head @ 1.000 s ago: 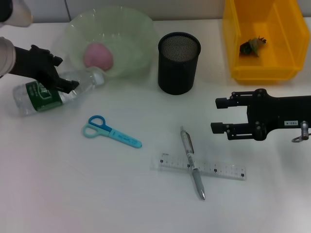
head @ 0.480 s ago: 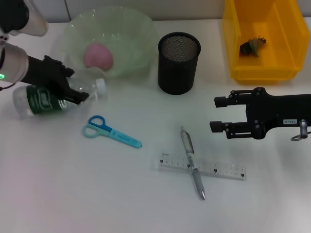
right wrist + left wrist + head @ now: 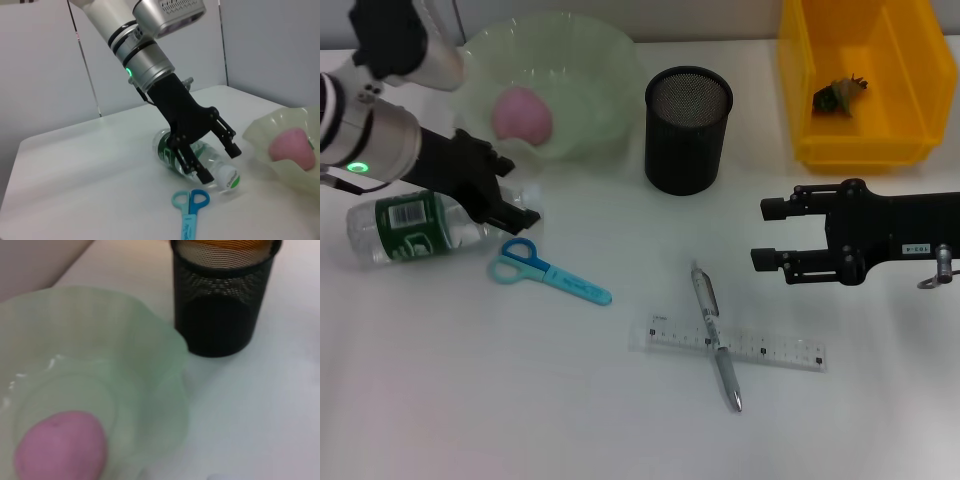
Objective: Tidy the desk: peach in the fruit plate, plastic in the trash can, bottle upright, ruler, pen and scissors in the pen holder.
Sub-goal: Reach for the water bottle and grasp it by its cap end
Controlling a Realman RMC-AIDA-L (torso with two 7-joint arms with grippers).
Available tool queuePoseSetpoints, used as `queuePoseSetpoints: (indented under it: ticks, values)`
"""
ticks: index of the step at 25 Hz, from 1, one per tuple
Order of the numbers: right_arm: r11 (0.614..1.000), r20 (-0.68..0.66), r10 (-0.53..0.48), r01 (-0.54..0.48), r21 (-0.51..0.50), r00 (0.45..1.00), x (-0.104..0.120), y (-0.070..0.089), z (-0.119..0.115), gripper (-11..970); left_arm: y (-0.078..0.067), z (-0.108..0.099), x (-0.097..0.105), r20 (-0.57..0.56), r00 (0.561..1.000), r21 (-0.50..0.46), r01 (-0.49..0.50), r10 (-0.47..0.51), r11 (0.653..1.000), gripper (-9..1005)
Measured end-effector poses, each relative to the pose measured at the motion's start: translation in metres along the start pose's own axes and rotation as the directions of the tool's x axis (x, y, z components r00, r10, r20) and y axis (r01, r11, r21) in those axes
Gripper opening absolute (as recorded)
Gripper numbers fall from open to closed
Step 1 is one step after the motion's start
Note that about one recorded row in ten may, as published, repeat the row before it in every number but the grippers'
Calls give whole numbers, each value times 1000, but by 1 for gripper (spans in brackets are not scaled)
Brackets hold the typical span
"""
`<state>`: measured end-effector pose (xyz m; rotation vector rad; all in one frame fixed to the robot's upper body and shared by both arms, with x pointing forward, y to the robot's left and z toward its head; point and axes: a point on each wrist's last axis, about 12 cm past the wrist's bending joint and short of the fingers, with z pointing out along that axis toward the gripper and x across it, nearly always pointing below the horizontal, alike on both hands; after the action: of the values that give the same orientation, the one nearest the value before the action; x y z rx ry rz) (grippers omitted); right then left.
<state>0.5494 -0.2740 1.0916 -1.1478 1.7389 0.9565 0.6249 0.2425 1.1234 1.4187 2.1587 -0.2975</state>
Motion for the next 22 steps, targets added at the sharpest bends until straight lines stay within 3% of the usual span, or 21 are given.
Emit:
queuePoseSetpoints:
  ticks: [13,16,21,22]
  values:
    - [1000,1,3,-3,1,1000,0,0,0,684,-8,14,-7,-46,997,33,-56,58,998,808]
    - [1000,4,3,-3,4,1000,-1,-1,0,684,-10,17,-8,-62,995,25,-78,80,997,627]
    - [1000,5,6,-6,5,1000,-2,-2,-1,683,-12,21,-9,-83,991,28,-105,107,994,441]
    - [1000,4,6,-6,5,1000,-2,-2,-1,683,-12,21,-10,-84,990,29,-107,109,994,441]
